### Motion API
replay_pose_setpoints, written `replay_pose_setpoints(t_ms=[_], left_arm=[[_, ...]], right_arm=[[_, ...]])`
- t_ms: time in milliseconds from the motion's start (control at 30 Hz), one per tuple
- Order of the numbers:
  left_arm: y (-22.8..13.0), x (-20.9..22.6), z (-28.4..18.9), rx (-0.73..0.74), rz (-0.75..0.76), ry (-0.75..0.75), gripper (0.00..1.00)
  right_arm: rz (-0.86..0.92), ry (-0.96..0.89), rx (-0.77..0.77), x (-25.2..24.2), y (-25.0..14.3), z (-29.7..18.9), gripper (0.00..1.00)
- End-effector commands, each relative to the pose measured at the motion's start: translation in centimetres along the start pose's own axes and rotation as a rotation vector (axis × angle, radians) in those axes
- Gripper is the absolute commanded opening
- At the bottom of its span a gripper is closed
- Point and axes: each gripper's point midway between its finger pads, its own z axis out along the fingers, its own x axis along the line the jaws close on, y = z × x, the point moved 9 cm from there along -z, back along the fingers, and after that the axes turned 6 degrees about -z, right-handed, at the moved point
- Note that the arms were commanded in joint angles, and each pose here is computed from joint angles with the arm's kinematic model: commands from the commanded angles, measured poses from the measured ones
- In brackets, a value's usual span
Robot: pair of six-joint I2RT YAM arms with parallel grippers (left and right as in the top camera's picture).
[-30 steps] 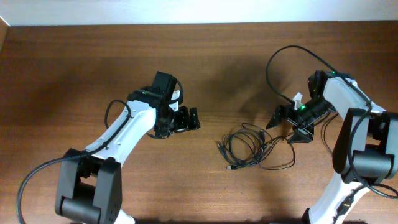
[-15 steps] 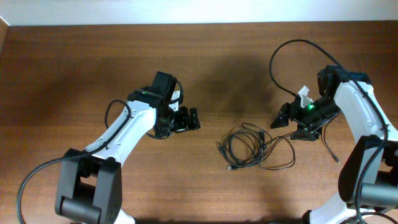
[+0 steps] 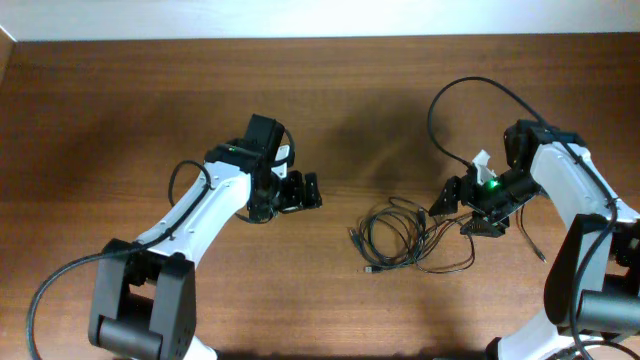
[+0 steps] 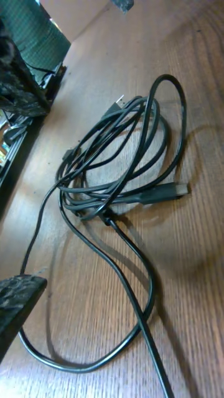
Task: Untangle cables
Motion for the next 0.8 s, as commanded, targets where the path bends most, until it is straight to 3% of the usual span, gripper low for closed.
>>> replay_pose_setpoints(t_ms=[0, 100, 233, 500, 600, 767], left_arm=[[-0.1, 0.0, -0.1, -0.002, -0.003, -0.001, 0.99], [-0.1, 0.0, -0.1, -0.003, -0.003, -0.001, 0.99], [-0.1, 0.0, -0.1, -0.002, -0.003, -0.001, 0.99], [-0.1, 0.0, -0.1, -0.002, -0.003, -0.001, 0.99], [-0.1, 0.0, -0.1, -0.002, -0.003, -0.001, 0.99], [-0.1, 0.0, -0.1, -0.002, -0.003, -0.001, 0.99]], right_arm=[[-0.050, 0.028, 0.000, 0.4, -0.1, 0.3, 0.84], [-0.173, 0.170, -0.034, 1.6, 0.3, 0.2, 0.84], [-0.232, 0.158, -0.028, 2.8, 0.4, 1.0, 0.83], [-0.274, -0.205, -0.122, 2.7, 2.6, 2.5, 0.74], [-0.319, -0.165, -0.171, 3.4, 3.6, 2.9, 0.71], [-0.359, -0.200, -0.089, 4.0, 2.1, 5.7, 0.47]])
